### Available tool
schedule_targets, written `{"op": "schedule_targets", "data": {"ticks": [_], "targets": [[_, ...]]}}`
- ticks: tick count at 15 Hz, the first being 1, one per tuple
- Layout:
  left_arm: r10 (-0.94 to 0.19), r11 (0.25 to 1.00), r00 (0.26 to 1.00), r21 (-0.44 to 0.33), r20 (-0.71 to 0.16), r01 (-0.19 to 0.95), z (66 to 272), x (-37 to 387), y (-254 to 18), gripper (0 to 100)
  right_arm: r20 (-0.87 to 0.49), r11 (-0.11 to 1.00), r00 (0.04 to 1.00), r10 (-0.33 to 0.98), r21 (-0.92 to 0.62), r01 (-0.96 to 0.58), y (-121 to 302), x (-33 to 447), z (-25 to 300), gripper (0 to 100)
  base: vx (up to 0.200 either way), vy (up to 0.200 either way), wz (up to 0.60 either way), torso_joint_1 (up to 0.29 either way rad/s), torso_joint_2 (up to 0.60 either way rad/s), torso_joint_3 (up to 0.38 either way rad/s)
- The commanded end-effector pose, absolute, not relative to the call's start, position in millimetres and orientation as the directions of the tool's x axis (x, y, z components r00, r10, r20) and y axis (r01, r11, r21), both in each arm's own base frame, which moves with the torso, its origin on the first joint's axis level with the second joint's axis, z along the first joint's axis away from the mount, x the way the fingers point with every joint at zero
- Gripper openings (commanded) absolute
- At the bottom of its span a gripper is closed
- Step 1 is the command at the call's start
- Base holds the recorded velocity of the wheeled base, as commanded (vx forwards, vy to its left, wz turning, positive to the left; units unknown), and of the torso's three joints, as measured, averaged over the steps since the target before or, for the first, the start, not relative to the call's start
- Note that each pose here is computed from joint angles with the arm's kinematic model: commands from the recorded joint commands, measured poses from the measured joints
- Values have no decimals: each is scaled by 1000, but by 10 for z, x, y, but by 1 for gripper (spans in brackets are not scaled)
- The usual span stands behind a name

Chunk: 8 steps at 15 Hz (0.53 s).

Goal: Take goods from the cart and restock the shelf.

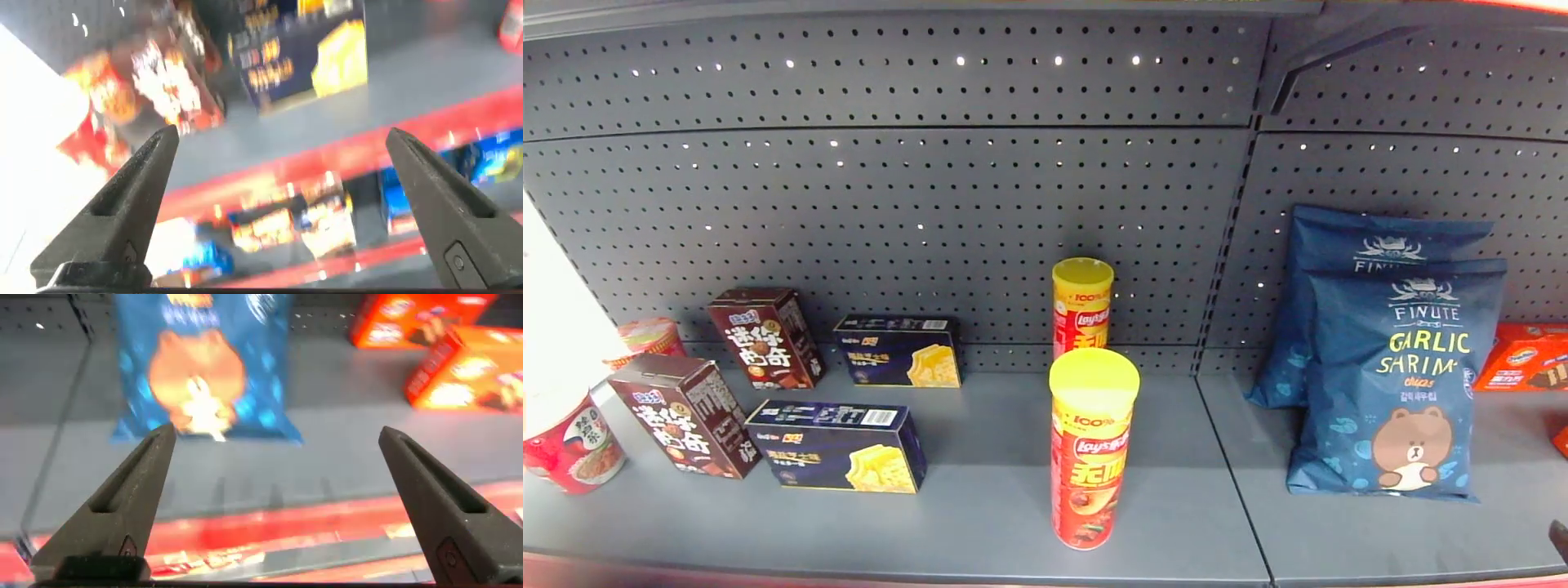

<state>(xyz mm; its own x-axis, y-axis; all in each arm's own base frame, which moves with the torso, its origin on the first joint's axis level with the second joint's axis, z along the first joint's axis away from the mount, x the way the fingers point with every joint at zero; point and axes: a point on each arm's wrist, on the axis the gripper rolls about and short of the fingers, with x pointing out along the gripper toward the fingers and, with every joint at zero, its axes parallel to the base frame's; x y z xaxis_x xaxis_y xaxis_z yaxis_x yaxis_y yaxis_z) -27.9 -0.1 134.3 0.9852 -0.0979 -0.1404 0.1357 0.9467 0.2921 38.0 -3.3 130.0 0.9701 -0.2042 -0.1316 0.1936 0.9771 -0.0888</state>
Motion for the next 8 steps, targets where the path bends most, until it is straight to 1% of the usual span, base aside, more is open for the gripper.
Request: {"op": "schedule_targets", "data": {"ticks": [1,2,4,5,6,7,8], "targets": [[-112,947,991,294,-70,128,1107,-446,-22,100,-3,979,981,-192,-68,191,-66,-54,1026,100,0,0,0,0,0,0],[-144,944,985,286,-91,164,977,-409,-29,100,1,984,987,-162,-69,162,-71,-150,914,100,0,0,0,0,0,0],[-163,944,982,273,-92,183,875,-345,-34,100,7,991,992,-124,-58,124,-64,-163,902,100,0,0,0,0,0,0],[-200,949,979,243,-39,203,841,-294,-43,100,15,992,995,-103,-74,103,-58,-159,899,100,0,0,0,0,0,0],[-219,959,976,182,-18,219,826,-275,-47,100,0,995,998,-57,-81,57,-48,-155,875,100,0,0,0,0,0,0],[-222,961,975,164,-16,222,825,-274,-48,100,-5,996,999,-46,-82,45,-45,-155,870,100,0,0,0,0,0,0],[-230,966,973,116,-16,230,822,-273,-49,100,-24,996,1000,-6,-93,4,-36,-155,850,100,0,0,0,0,0,0]]}}
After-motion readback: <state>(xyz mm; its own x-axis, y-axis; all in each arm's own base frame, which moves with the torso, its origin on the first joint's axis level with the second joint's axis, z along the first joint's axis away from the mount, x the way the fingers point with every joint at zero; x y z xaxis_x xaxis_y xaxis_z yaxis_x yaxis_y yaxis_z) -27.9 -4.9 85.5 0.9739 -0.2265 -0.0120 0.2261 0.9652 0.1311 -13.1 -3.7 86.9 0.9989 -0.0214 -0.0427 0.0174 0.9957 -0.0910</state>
